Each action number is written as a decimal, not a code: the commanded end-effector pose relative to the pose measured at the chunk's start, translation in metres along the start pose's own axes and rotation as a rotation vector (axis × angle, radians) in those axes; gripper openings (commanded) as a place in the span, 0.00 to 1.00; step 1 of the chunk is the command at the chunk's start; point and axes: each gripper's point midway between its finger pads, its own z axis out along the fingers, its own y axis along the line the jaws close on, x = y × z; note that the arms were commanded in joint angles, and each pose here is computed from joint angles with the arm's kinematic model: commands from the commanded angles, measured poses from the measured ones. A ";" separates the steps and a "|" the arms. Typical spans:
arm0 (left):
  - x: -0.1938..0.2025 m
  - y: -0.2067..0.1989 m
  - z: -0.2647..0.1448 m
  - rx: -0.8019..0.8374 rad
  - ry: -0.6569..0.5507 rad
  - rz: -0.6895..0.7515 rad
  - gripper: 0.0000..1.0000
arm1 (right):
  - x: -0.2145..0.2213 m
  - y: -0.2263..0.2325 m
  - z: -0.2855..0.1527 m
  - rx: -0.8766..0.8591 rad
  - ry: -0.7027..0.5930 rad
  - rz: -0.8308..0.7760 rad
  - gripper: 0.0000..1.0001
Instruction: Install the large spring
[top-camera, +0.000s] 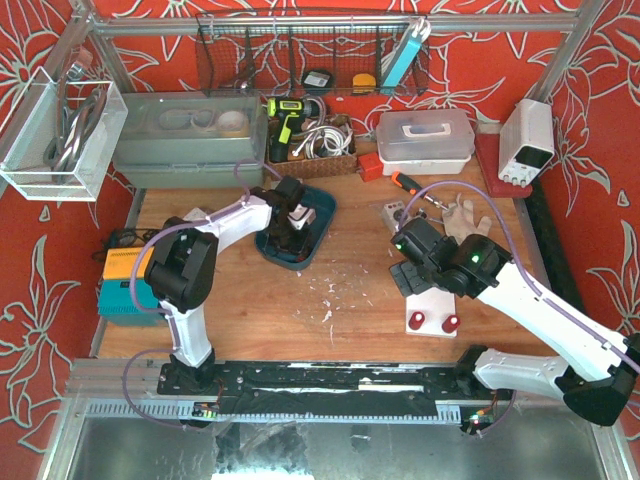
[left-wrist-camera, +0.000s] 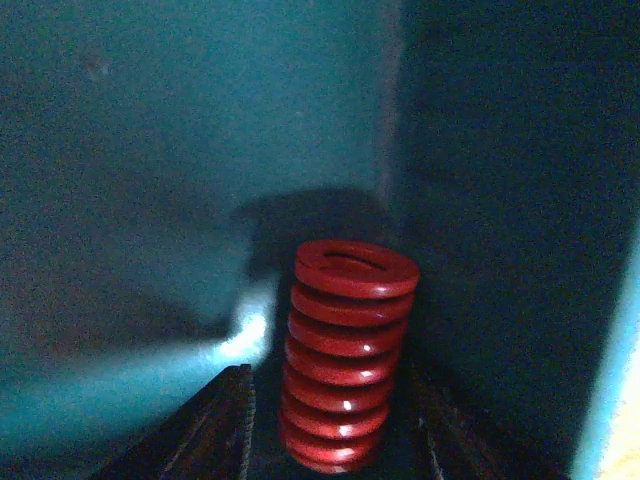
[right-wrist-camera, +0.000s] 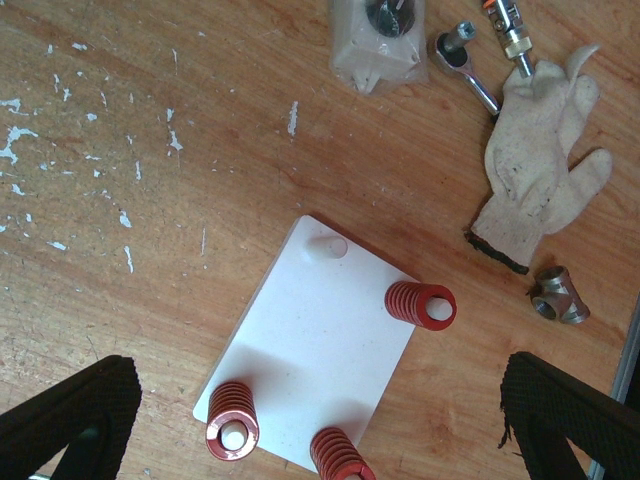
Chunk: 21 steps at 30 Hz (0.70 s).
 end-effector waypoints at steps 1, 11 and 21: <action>0.014 0.001 0.022 0.032 0.051 0.010 0.46 | 0.002 -0.008 -0.002 0.031 -0.018 0.014 0.99; 0.007 0.020 0.028 -0.069 0.016 0.042 0.35 | -0.002 -0.011 -0.002 0.045 -0.027 0.015 0.99; -0.001 0.017 0.017 -0.068 -0.010 0.041 0.15 | 0.001 -0.017 -0.004 0.056 -0.060 0.042 0.99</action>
